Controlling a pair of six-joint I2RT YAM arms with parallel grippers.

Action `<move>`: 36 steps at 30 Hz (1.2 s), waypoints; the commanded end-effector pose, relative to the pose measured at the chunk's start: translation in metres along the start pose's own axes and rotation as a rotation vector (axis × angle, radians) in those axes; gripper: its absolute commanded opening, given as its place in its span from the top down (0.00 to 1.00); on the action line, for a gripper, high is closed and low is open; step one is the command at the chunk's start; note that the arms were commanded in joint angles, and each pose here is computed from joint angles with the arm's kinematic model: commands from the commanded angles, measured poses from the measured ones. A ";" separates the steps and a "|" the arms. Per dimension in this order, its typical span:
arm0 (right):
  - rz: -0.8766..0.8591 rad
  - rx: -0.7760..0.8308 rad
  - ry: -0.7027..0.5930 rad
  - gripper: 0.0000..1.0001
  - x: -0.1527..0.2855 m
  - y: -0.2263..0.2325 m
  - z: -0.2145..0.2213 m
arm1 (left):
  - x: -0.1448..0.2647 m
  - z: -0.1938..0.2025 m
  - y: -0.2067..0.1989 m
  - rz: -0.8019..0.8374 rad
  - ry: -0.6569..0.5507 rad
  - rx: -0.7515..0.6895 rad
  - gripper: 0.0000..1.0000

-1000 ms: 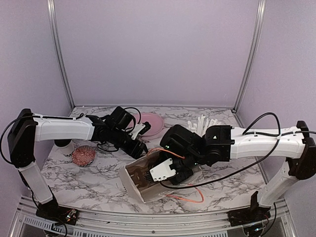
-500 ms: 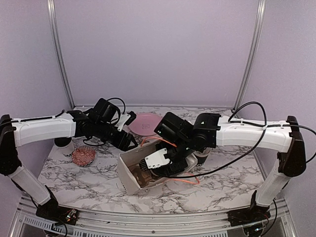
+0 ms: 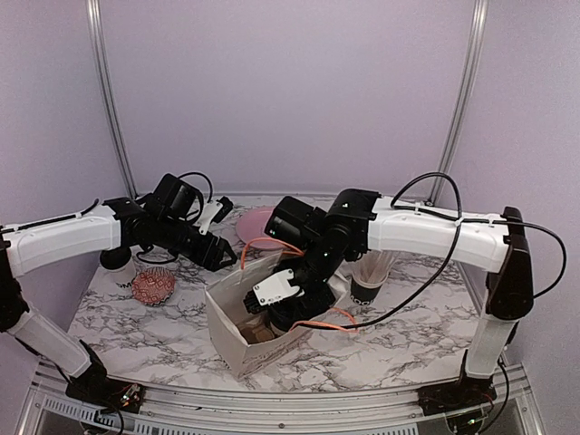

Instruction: Pack the takeout coffee

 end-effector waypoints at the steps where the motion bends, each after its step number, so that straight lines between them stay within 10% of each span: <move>1: -0.274 -0.072 0.083 0.69 -0.005 0.023 0.014 | 0.010 0.005 0.003 -0.019 0.024 -0.009 0.30; 28: -0.133 -0.216 0.069 0.70 -0.064 -0.004 0.023 | 0.133 -0.064 -0.022 0.078 -0.273 -0.116 0.28; 36: -0.211 -0.192 -0.056 0.49 -0.026 0.002 0.002 | 0.171 -0.054 -0.053 0.276 -0.374 -0.178 0.24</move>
Point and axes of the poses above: each gripper's point midway between its finger pads, its own x axis back along the fingers, its own y axis along the line the jaws close on, z = x × y, the point moved 8 cm from there along x, back along the fingers, and after that the axes turned 12 degrees about -x, right-handed, at the moved point
